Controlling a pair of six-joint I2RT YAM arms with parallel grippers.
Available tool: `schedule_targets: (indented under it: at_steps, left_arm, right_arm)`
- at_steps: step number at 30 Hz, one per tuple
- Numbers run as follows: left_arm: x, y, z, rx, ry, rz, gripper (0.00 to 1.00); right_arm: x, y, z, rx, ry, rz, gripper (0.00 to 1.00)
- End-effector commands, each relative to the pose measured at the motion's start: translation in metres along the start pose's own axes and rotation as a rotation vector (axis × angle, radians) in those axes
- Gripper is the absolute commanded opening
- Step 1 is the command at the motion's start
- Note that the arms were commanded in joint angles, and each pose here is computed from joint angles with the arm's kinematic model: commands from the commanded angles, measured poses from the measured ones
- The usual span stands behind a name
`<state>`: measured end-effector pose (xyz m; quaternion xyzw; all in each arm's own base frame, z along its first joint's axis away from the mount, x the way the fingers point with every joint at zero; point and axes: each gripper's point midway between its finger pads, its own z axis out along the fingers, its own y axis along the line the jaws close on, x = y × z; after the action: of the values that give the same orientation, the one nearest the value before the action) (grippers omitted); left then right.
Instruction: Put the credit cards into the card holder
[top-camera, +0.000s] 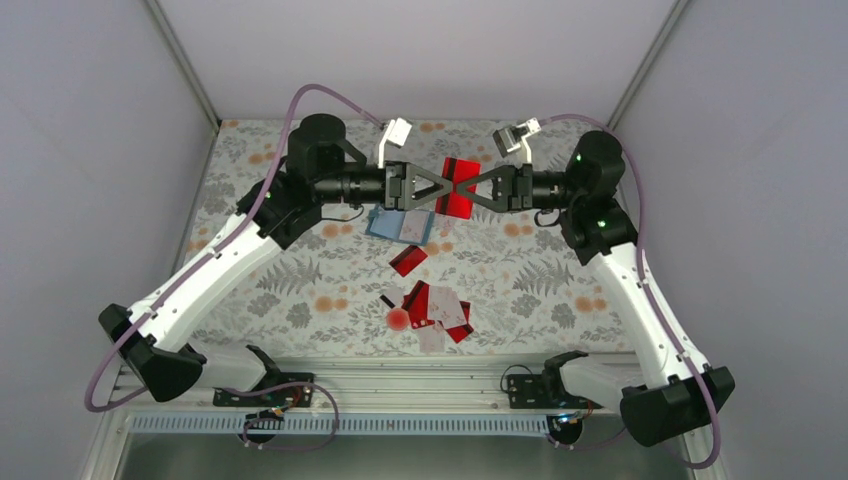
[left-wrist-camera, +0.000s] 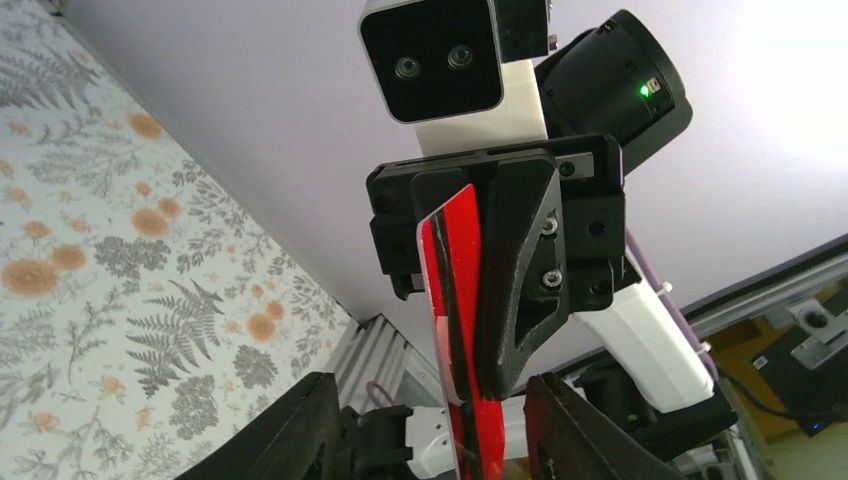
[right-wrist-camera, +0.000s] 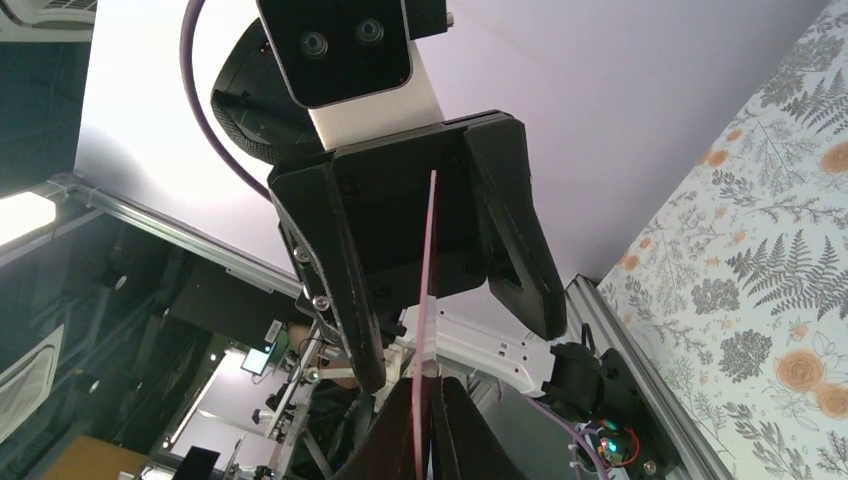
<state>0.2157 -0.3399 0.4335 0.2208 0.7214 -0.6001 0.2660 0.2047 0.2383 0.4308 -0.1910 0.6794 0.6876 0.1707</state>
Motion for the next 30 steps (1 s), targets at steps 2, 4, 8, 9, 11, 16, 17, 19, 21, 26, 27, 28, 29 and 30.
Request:
schedule_targets:
  at_steps: [2,4,8,9,11,16,17,19,21,26,27,28,29,30]
  left_arm:
    - [-0.004,-0.005,0.003,0.054,-0.008,0.012,0.41]
    - [-0.005,-0.005,0.004,0.061,-0.007,0.008,0.34]
    - [-0.004,-0.004,0.006,0.070,-0.004,0.003,0.25]
    - [-0.003,-0.004,0.006,0.072,-0.001,0.002,0.23]
    - [-0.003,-0.003,0.007,0.075,0.004,-0.002,0.16]
    - [-0.004,0.001,0.008,0.063,0.000,-0.013,0.02]
    - [-0.006,0.003,0.007,0.048,-0.010,-0.015,0.02]
    - [-0.011,0.014,0.002,-0.013,-0.035,-0.028,0.02]
    - [-0.019,0.033,-0.009,-0.113,-0.072,-0.055,0.02]
    - [-0.023,0.107,-0.055,-0.419,-0.133,-0.138,0.02]
    - [-0.017,0.126,-0.066,-0.500,-0.123,-0.165,0.02]
    - [-0.015,0.141,-0.076,-0.567,-0.123,-0.176,0.02]
    - [-0.011,0.154,-0.083,-0.613,-0.112,-0.184,0.02]
    - [-0.008,0.165,-0.090,-0.651,-0.102,-0.191,0.02]
  right_arm:
    - [0.001,0.013,0.001,-0.022,0.031,-0.026,0.04]
    - [0.001,0.012,0.002,-0.022,0.034,-0.025,0.04]
    - [-0.001,0.011,0.003,-0.022,0.037,-0.026,0.04]
    - [-0.001,0.011,0.003,-0.022,0.037,-0.027,0.04]
    - [-0.002,0.011,0.004,-0.024,0.041,-0.030,0.04]
    - [-0.005,0.007,0.006,-0.017,0.043,-0.021,0.04]
    - [-0.005,0.002,0.006,-0.003,0.041,0.001,0.04]
    - [-0.007,-0.008,0.007,0.033,0.041,0.026,0.29]
    - [-0.009,-0.018,0.007,0.077,0.034,0.037,0.71]
    - [-0.015,-0.070,0.007,0.232,-0.010,0.113,0.99]
    - [-0.016,-0.085,0.007,0.269,-0.021,0.136,0.99]
    - [-0.018,-0.101,0.007,0.311,-0.034,0.163,0.99]
    - [-0.021,-0.120,0.006,0.362,-0.049,0.192,0.99]
    - [-0.022,-0.137,0.006,0.416,-0.059,0.221,0.99]
